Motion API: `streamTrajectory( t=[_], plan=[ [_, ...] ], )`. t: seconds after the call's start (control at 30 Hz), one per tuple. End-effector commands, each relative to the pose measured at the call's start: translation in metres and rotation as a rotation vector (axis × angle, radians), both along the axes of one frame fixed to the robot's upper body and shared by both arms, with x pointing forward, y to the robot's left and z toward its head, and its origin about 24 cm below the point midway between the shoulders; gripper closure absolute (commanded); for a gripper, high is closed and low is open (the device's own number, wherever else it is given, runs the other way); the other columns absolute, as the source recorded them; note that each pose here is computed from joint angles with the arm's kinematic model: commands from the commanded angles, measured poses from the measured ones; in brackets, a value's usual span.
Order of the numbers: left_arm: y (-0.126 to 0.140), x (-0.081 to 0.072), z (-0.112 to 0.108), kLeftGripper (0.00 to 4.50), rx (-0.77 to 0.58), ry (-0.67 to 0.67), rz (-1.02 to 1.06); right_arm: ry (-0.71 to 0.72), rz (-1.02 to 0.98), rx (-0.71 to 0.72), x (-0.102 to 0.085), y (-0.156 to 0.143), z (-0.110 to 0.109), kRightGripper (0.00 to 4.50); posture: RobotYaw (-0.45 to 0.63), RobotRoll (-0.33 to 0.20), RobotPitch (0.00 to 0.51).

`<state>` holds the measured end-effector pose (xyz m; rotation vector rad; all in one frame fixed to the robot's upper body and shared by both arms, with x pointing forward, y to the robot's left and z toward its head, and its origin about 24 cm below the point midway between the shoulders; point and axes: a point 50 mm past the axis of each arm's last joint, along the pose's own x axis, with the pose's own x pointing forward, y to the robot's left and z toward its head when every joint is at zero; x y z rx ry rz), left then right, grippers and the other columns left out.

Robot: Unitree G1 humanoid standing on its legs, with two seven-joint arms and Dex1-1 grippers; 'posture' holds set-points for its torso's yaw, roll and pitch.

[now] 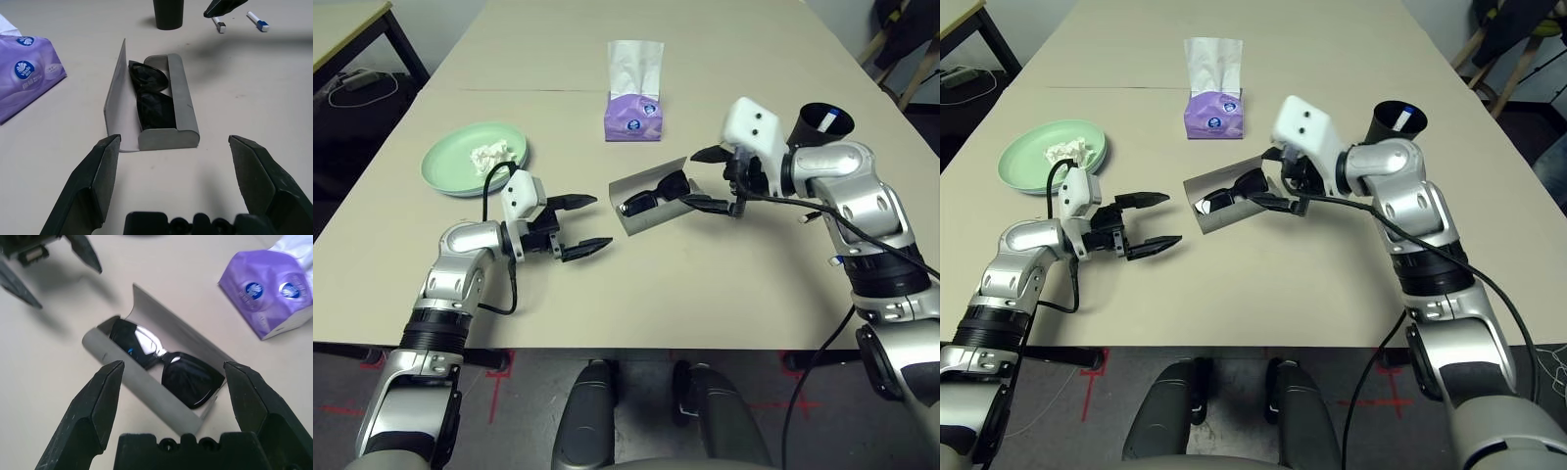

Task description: Organize and tidy the items on the table.

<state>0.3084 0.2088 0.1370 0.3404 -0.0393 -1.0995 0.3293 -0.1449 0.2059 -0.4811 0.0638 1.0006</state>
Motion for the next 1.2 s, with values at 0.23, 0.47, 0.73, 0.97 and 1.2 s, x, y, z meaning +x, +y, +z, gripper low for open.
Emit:
streamTrajectory(
  t=[0.23,0.47,0.73,0.97,1.2],
  plan=[
    [0.017,-0.002,0.003,0.00,-0.023,-0.006,0.074,-0.063,-0.125,0.355,-0.008,-0.033,-0.021,0.03,0.09,0.000,0.158],
    [0.023,-0.003,0.005,0.00,-0.050,-0.012,0.135,-0.133,-0.144,0.388,-0.011,-0.058,-0.056,0.03,0.09,0.000,0.164],
    [0.031,-0.004,0.009,0.00,-0.054,-0.014,0.168,-0.143,-0.065,0.250,-0.008,-0.070,-0.073,0.03,0.11,0.000,0.174],
    [0.039,0.000,0.007,0.00,-0.081,-0.006,0.217,-0.148,-0.001,0.187,-0.013,-0.076,-0.072,0.03,0.10,0.000,0.176],
    [0.046,0.009,-0.001,0.65,-0.093,0.024,0.244,-0.197,0.003,0.236,-0.016,-0.064,-0.059,0.00,0.08,0.000,0.174]
  ],
)
